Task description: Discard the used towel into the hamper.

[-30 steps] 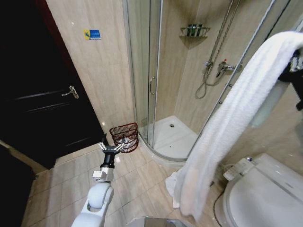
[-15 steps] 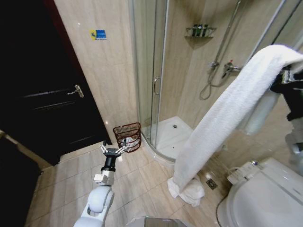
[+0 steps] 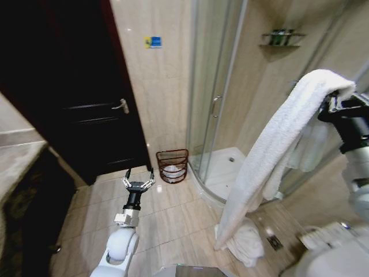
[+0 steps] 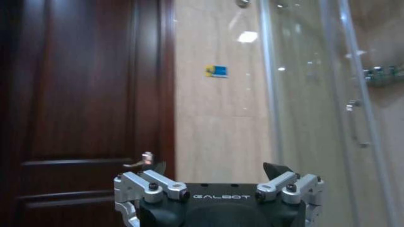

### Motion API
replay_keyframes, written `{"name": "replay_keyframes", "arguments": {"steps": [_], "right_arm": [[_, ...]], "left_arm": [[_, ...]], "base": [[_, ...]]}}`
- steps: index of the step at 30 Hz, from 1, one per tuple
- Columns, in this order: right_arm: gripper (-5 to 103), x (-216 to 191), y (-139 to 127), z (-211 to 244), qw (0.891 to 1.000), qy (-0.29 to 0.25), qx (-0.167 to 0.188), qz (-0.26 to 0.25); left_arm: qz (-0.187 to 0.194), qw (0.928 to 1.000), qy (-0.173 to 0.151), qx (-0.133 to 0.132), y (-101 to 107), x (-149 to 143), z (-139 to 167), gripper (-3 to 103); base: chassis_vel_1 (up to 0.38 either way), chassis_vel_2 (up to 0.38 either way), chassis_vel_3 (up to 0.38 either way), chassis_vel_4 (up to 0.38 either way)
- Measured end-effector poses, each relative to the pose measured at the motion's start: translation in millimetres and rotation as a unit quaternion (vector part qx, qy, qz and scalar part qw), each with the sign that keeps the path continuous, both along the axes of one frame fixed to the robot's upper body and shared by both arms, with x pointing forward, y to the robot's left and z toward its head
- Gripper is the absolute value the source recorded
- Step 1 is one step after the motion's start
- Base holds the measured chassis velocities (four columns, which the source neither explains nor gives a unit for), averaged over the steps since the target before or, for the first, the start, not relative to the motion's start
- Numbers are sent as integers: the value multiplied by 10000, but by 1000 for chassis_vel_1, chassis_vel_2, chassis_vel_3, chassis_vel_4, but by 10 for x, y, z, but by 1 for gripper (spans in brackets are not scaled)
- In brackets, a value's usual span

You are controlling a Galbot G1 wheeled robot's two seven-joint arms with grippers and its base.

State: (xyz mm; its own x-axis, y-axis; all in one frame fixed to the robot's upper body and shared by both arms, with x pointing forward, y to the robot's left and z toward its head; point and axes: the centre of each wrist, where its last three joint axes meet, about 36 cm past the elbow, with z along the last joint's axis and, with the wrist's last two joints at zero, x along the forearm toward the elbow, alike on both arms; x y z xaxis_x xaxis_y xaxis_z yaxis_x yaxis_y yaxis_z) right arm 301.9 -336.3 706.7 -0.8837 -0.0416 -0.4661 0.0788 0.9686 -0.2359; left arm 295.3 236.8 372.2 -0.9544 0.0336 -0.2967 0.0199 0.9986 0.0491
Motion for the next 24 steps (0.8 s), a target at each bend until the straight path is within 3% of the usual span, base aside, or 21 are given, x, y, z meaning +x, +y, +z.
{"name": "replay_keyframes", "arguments": {"steps": [9,24], "right_arm": [[3,20,-17,-114,9999,91,13,-69],[3,75,85,-258,9997,172,-192,20]], "left_arm": [[-102,9994,-315,-115,-47,-23,-13,100],[-75,9997,-231,-85,-38,-77,6,100]], "base": [[73,56,23,25],[44,44,-51,-40]]}}
